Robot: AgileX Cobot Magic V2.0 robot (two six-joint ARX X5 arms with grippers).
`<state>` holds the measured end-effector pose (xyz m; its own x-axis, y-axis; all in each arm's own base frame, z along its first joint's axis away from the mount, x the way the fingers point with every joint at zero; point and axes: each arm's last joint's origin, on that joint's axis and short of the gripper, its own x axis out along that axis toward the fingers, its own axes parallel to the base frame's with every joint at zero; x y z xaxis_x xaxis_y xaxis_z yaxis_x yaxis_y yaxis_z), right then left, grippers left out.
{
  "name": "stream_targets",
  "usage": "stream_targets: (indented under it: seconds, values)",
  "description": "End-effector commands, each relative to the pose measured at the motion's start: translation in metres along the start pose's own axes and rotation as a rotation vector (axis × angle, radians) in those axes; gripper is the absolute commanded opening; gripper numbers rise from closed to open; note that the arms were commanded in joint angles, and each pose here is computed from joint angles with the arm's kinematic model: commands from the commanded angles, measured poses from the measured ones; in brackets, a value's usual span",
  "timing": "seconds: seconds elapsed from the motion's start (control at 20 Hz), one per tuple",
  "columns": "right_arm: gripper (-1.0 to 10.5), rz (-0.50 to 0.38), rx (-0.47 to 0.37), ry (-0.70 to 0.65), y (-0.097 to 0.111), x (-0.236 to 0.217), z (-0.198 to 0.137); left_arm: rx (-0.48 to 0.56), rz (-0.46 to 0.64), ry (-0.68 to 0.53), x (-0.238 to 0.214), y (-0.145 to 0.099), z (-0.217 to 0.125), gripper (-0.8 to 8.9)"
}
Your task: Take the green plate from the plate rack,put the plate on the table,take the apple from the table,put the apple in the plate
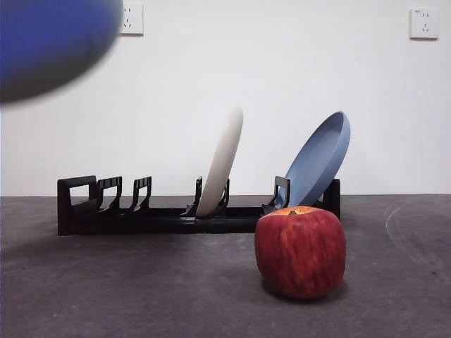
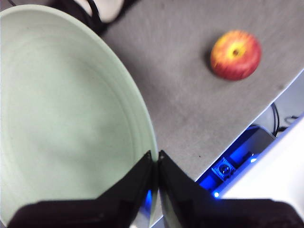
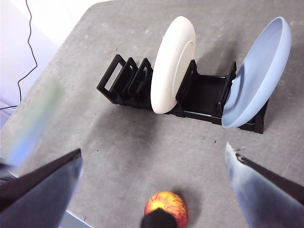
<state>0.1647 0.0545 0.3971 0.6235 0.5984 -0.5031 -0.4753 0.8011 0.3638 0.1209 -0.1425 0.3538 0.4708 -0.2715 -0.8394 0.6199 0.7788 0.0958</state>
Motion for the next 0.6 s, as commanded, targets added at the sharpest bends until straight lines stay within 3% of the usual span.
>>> stream_targets:
  seconds: [0.05, 0.25, 0.6]
  values:
    - [5.0, -0.001, -0.014, -0.005, 0.001, 0.000, 0.001, -0.024, 0.006, -0.001, 0.037, -0.007, -0.006, -0.09]
    - [5.0, -0.002, -0.013, -0.004, 0.001, 0.000, 0.001, -0.039, 0.001, -0.023, 0.086, -0.017, -0.004, -0.09]
    - [5.0, -0.002, -0.013, -0.004, 0.001, 0.000, 0.001, -0.003, 0.016, 0.111, 0.154, -0.033, 0.005, -0.09]
